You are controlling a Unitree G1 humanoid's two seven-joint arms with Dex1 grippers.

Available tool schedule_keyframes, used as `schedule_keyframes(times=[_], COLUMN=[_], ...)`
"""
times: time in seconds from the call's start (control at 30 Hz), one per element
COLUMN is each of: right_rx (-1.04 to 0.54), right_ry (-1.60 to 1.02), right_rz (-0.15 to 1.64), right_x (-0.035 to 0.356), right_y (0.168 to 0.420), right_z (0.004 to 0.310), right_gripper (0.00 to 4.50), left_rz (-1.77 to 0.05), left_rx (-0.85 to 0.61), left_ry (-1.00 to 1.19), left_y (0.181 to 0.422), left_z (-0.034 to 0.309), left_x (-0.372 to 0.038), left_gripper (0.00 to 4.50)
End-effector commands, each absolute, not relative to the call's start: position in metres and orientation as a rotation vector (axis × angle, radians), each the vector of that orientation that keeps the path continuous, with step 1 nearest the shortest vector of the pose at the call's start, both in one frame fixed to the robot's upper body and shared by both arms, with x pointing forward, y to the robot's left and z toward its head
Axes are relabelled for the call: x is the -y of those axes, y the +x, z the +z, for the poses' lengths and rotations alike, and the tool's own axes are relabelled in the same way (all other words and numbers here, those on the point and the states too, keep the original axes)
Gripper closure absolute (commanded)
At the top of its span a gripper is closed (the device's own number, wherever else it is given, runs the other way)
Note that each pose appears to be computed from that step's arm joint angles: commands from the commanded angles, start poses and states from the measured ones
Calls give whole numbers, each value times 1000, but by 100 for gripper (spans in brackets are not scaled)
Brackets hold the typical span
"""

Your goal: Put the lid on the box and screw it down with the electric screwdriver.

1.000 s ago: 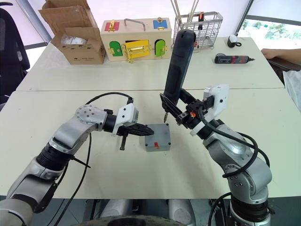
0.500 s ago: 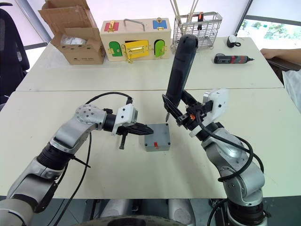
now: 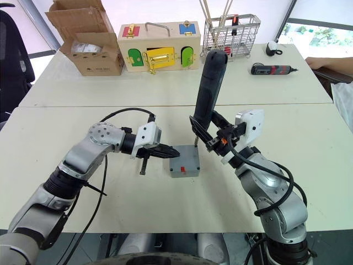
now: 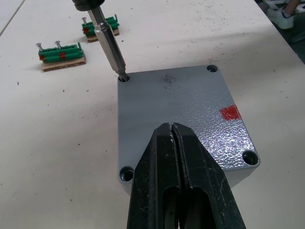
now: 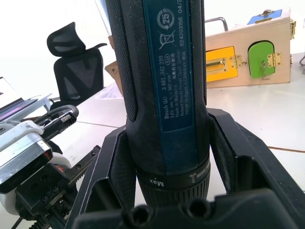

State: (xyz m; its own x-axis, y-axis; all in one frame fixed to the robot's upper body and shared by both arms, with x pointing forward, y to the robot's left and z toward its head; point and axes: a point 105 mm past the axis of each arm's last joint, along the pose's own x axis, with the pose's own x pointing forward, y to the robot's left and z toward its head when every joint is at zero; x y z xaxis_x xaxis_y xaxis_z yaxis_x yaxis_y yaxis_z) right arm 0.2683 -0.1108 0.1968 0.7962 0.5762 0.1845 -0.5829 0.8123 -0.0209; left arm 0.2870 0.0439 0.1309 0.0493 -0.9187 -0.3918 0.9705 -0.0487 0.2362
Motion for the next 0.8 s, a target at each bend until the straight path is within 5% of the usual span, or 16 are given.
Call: schedule_keyframes(times=[0.03, 0.8], right_rx=[240, 56], right_ry=[23, -97], right_rz=[639, 727], right_x=[109, 100], right_y=[262, 256], right_z=[206, 159], right_gripper=[262, 262], left_rz=[-1525, -1535], left_rx=[-182, -173], left_ry=[529, 546], left_y=[287, 281], left_z=[118, 127], left_x=[-47, -40], left_gripper=[450, 450])
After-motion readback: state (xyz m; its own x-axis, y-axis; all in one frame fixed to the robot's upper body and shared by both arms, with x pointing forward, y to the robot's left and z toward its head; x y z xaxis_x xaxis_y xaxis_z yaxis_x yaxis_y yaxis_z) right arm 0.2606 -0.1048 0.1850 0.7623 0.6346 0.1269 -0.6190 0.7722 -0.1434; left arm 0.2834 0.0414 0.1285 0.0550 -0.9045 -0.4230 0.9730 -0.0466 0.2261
